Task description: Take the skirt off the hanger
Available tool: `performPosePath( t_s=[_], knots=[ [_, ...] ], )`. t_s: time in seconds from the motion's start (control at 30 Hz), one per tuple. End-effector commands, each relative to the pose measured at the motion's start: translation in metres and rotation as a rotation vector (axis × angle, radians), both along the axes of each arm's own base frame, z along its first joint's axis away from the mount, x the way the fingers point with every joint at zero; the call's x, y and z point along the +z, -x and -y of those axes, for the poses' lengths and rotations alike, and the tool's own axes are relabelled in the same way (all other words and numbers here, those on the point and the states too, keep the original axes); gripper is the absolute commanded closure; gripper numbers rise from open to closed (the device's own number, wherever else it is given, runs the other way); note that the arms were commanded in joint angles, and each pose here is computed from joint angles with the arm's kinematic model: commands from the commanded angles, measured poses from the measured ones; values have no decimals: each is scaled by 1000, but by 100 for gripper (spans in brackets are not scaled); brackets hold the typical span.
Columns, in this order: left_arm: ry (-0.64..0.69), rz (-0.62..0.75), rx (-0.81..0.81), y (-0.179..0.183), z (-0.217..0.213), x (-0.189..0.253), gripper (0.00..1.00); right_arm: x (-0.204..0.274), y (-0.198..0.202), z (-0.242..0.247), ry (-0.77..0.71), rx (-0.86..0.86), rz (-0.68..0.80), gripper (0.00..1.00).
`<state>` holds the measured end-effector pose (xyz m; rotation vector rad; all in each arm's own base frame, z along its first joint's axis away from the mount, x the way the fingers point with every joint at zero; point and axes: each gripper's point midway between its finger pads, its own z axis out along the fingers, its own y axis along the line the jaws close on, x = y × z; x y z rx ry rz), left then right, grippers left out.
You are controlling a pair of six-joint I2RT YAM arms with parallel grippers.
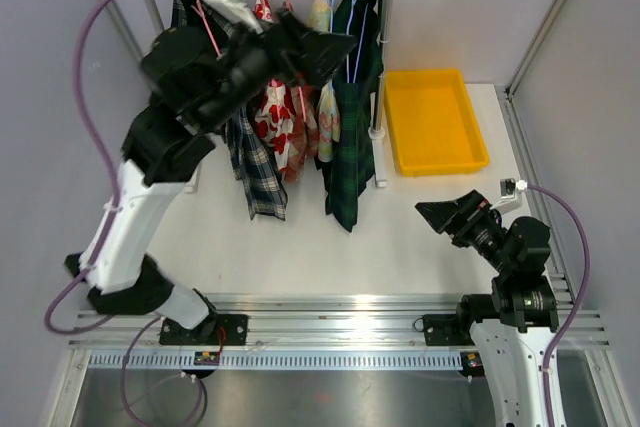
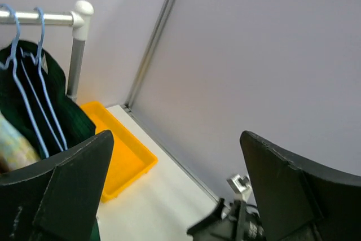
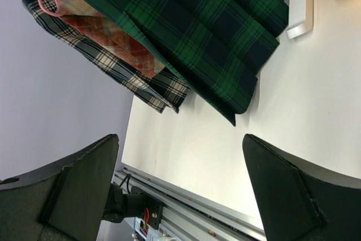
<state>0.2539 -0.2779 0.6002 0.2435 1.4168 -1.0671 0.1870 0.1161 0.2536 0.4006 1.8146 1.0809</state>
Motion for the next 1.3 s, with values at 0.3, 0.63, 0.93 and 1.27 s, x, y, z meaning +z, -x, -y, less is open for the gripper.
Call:
performPosePath(
  t_s=[0.3, 0.63, 0.93, 1.27],
  knots=[
    [-384, -45, 350, -139, 84, -119, 6, -20, 11, 7, 123, 0, -27, 1],
    [-400, -50, 449, -153, 76, -133, 10, -32, 13, 12, 158, -16, -58, 1],
    [-437, -33, 499, -157, 62, -135, 10, -44, 8, 9, 130, -6, -77, 1],
    [-393, -78, 480, -191, 61, -147, 11, -52, 9, 11, 150, -12, -96, 0]
  ],
)
